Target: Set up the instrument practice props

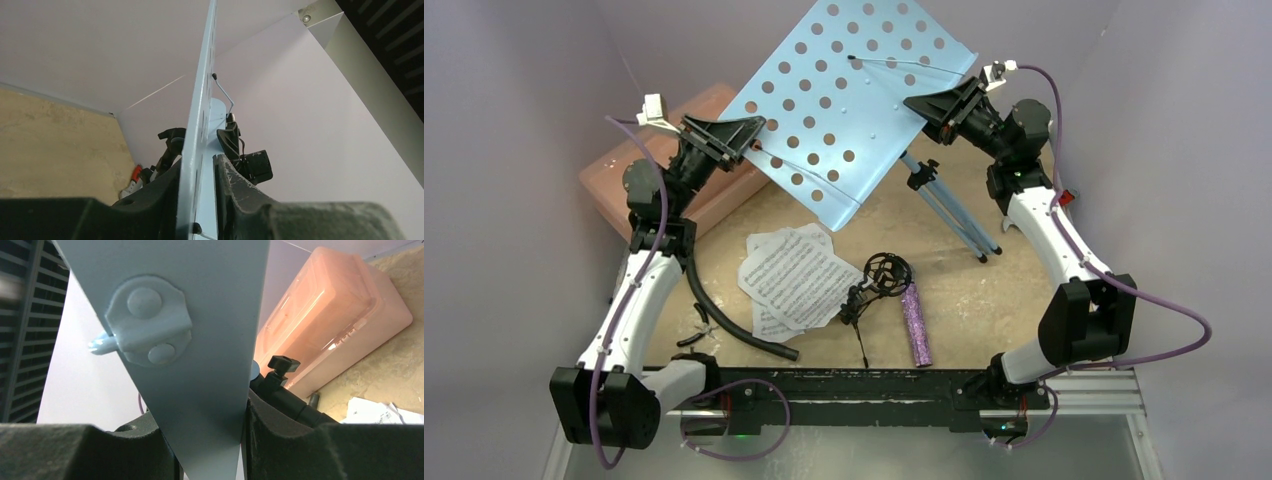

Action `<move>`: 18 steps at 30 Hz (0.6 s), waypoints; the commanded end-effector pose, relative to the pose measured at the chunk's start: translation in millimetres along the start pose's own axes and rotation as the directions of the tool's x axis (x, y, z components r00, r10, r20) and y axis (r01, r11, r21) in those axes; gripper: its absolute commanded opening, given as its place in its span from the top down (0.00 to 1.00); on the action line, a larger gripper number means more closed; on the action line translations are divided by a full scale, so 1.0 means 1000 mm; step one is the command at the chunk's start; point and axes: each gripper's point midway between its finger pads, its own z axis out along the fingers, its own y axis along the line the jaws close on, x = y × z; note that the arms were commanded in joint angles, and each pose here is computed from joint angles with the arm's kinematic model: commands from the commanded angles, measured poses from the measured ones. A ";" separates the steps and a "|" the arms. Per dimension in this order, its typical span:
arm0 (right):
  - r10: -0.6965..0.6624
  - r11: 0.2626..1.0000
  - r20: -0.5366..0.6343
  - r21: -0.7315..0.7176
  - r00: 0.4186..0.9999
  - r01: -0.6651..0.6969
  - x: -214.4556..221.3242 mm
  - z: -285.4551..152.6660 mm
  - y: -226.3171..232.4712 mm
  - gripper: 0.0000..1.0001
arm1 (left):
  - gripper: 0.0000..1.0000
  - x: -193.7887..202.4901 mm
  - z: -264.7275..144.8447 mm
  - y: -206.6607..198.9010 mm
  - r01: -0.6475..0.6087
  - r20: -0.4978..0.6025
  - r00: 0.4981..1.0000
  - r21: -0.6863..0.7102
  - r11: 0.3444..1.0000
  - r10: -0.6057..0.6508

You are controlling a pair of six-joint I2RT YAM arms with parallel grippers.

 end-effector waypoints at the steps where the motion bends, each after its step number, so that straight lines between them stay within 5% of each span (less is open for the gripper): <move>1: -0.204 0.933 0.087 -0.286 0.975 0.220 0.005 -0.025 0.129 1.00 | 0.81 -0.006 0.003 -0.021 -0.009 0.025 1.000 0.085 0.996 0.007; 5: -0.210 0.936 0.082 -0.271 0.974 0.225 0.005 -0.023 0.122 1.00 | 1.00 -0.008 0.003 -0.030 -0.033 0.035 0.999 0.114 0.993 0.030; 8: -0.222 0.940 0.075 -0.249 0.972 0.234 0.005 -0.022 0.115 1.00 | 1.00 -0.013 0.004 -0.039 -0.061 0.055 0.997 0.129 0.990 0.054; 18: -0.262 0.945 0.043 -0.192 0.964 0.265 0.008 -0.019 0.101 0.55 | 1.00 -0.030 0.007 -0.076 -0.123 0.165 0.983 0.254 0.959 0.082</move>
